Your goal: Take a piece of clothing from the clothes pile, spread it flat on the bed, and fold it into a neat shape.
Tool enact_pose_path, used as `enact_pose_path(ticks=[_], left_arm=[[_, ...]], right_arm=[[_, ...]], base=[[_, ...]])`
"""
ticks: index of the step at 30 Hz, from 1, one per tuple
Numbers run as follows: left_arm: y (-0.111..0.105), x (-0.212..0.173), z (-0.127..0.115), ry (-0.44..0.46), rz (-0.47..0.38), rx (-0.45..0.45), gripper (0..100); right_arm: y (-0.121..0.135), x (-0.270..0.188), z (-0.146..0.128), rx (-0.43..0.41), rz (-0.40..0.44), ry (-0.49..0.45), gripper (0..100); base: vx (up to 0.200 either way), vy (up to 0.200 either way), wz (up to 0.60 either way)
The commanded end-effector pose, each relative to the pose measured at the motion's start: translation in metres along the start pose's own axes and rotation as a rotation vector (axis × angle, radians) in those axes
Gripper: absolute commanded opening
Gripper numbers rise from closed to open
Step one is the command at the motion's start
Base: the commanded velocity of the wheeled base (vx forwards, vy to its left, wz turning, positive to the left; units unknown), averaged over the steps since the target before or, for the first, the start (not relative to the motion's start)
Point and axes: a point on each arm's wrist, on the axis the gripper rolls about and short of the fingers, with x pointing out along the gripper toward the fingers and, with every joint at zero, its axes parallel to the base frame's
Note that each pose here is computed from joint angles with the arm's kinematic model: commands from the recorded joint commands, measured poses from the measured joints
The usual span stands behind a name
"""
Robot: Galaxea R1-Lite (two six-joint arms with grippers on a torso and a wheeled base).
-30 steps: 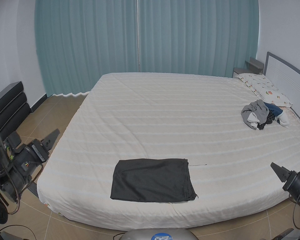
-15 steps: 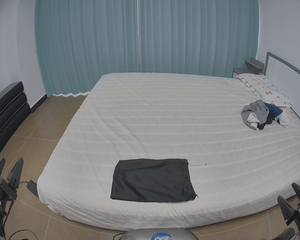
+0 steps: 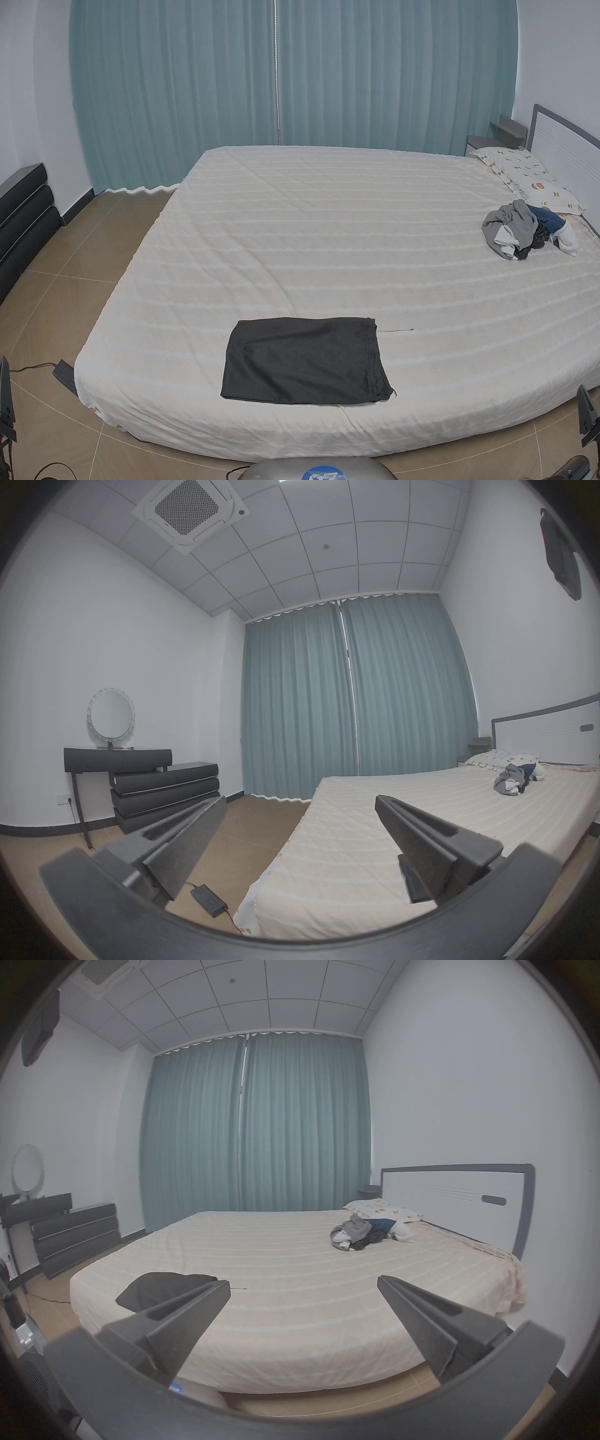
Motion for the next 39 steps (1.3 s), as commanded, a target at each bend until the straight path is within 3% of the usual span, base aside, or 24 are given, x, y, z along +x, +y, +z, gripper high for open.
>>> enact_pose_path(ticks=[1,4,9,13,19,21,27,33,36,39], left_arm=[[0.001,-0.008,0.006,-0.047,0.092,0.010,100],[-0.001,-0.009,0.007,-0.047,0.143,0.028,100],[0.000,-0.013,-0.001,-0.036,0.125,0.037,100],[0.002,-0.020,-0.011,-0.030,0.084,0.033,100],[-0.002,-0.015,-0.031,0.012,0.034,0.047,100],[-0.005,-0.013,-0.041,-0.004,-0.015,0.047,100],[-0.007,-0.012,-0.043,-0.038,-0.113,0.034,100],[-0.009,-0.013,-0.055,0.073,-0.161,0.054,100],[-0.009,-0.013,-0.061,0.137,-0.166,0.059,100],[-0.009,-0.013,-0.062,0.145,-0.168,0.021,100]], right_arm=[[-0.004,-0.010,0.017,-0.001,-0.060,-0.007,100],[-0.004,-0.013,0.015,0.000,-0.063,0.015,100],[-0.004,-0.013,0.019,0.031,-0.041,-0.008,100],[-0.001,-0.010,0.019,0.036,0.050,-0.059,100],[0.004,0.005,-0.006,0.013,0.129,-0.122,100],[0.006,0.007,-0.011,-0.012,0.199,-0.145,100],[0.007,0.007,-0.014,-0.020,0.229,-0.117,100],[0.007,0.008,-0.026,-0.019,0.230,0.005,100],[0.007,0.008,-0.025,-0.011,0.232,-0.002,100],[0.007,0.008,-0.025,0.014,0.229,0.001,100]], base=[[0.000,0.000,0.00],[0.000,0.000,0.00],[0.000,0.000,0.00],[0.000,0.000,0.00],[0.000,0.000,0.00],[0.000,0.000,0.00],[0.000,0.000,0.00],[0.000,0.000,0.00],[0.000,0.000,0.00],[0.000,0.000,0.00]])
